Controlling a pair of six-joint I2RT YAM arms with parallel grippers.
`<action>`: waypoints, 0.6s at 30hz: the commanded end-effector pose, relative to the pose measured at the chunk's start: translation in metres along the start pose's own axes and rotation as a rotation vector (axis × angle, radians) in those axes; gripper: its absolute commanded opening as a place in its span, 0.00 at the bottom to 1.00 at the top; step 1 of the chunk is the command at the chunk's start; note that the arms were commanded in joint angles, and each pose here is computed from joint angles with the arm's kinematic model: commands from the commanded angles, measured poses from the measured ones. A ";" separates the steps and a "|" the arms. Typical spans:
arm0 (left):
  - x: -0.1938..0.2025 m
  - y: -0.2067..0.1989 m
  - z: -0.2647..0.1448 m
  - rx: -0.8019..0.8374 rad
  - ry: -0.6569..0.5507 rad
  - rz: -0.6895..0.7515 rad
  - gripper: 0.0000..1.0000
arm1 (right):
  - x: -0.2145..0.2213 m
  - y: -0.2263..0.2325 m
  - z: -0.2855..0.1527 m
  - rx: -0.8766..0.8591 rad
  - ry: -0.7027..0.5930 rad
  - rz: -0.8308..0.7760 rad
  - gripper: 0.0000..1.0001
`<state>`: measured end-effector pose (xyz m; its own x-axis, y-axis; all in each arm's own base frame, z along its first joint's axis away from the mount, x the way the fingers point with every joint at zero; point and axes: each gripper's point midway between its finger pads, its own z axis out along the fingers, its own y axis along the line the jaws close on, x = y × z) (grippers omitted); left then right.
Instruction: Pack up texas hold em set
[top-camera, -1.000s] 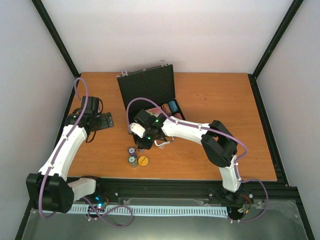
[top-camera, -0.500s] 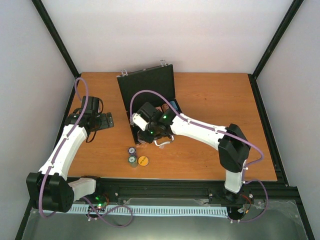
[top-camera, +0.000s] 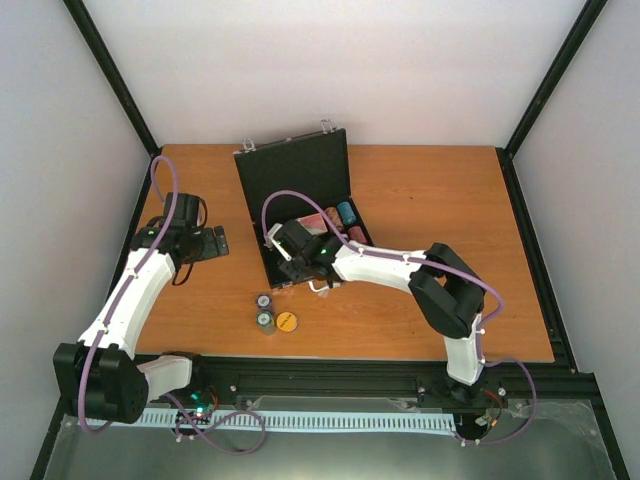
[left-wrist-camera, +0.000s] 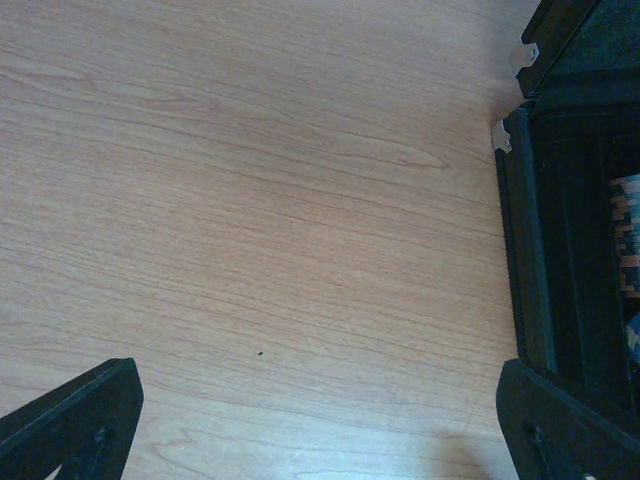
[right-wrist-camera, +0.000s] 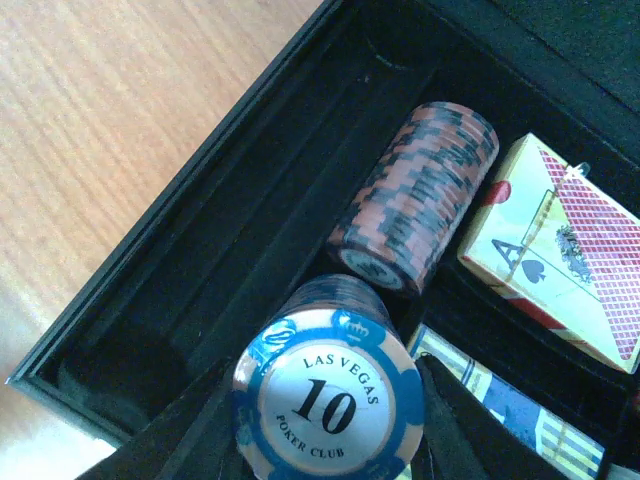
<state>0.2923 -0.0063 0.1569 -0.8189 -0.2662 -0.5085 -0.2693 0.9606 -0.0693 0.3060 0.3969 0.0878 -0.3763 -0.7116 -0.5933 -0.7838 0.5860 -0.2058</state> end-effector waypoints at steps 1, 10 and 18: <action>-0.002 -0.002 0.000 0.008 -0.005 0.008 1.00 | -0.015 -0.016 0.014 0.104 -0.079 0.055 0.05; -0.002 -0.003 0.002 0.010 -0.001 0.007 1.00 | 0.035 -0.008 0.038 0.105 0.015 0.105 0.05; -0.001 -0.004 0.003 0.013 0.004 0.008 1.00 | 0.089 0.003 0.049 0.090 0.110 0.148 0.03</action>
<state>0.2923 -0.0069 0.1539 -0.8247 -0.2658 -0.4992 -0.2682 0.9609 -0.0686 0.3193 0.3995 0.0725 -0.4037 -0.5730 -0.7133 -0.6837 0.7070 -0.1810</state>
